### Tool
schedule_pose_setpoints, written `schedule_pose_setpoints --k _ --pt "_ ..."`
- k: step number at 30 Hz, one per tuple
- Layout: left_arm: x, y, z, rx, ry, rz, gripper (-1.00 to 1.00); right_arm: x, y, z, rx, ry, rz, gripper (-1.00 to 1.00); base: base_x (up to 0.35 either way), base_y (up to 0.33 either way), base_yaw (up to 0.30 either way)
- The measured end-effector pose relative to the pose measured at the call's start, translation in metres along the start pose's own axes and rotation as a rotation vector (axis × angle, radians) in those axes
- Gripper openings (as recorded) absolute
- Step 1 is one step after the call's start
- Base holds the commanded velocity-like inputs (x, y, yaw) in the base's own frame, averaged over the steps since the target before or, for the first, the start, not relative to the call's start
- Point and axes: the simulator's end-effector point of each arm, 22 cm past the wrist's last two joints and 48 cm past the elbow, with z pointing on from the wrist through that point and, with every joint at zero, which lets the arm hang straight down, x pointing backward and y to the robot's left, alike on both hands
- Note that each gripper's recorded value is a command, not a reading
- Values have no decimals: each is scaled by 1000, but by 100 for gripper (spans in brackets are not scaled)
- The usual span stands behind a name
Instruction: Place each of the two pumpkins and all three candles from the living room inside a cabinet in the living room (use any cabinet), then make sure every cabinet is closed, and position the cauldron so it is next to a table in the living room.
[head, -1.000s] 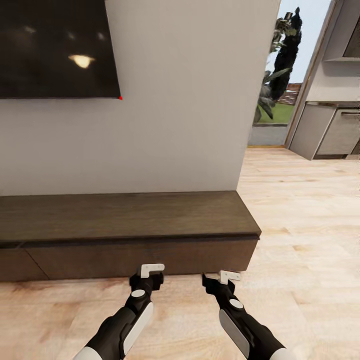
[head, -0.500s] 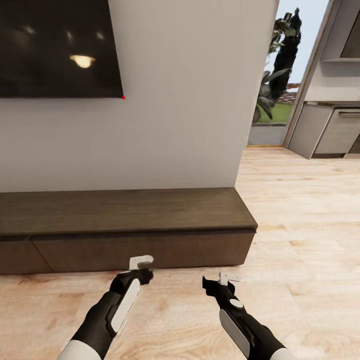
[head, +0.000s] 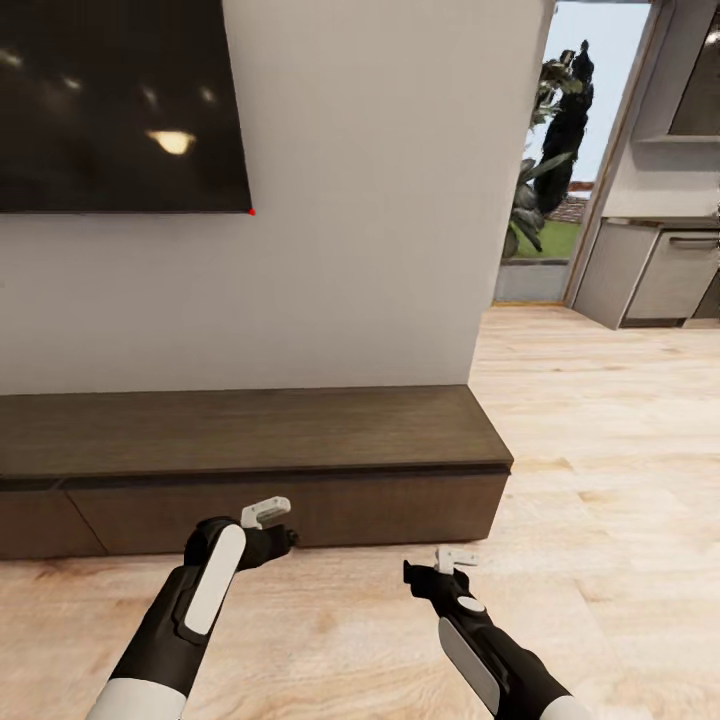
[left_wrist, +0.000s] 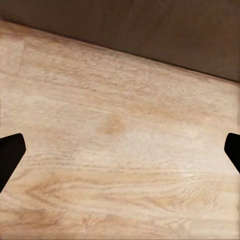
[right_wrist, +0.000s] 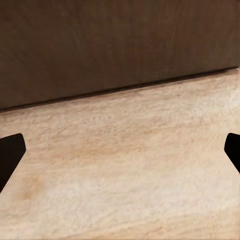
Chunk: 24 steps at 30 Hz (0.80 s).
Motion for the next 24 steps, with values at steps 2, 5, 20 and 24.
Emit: schedule_pose_setpoints --k 2,5,20,24 --pt "-3 2 -4 2 -4 -13 100 -5 1 -2 -2 -10 1 100 0 0 0" --pt "-7 5 -9 8 -10 -36 100 -12 3 -6 -6 -21 -1 100 0 0 0" --pt "-30 25 -36 2 -68 -122 100 -44 9 -23 -17 -80 -3 100 0 0 0" --pt "-35 24 -44 3 -85 -120 100 -52 11 -28 -19 -99 -5 100 0 0 0"
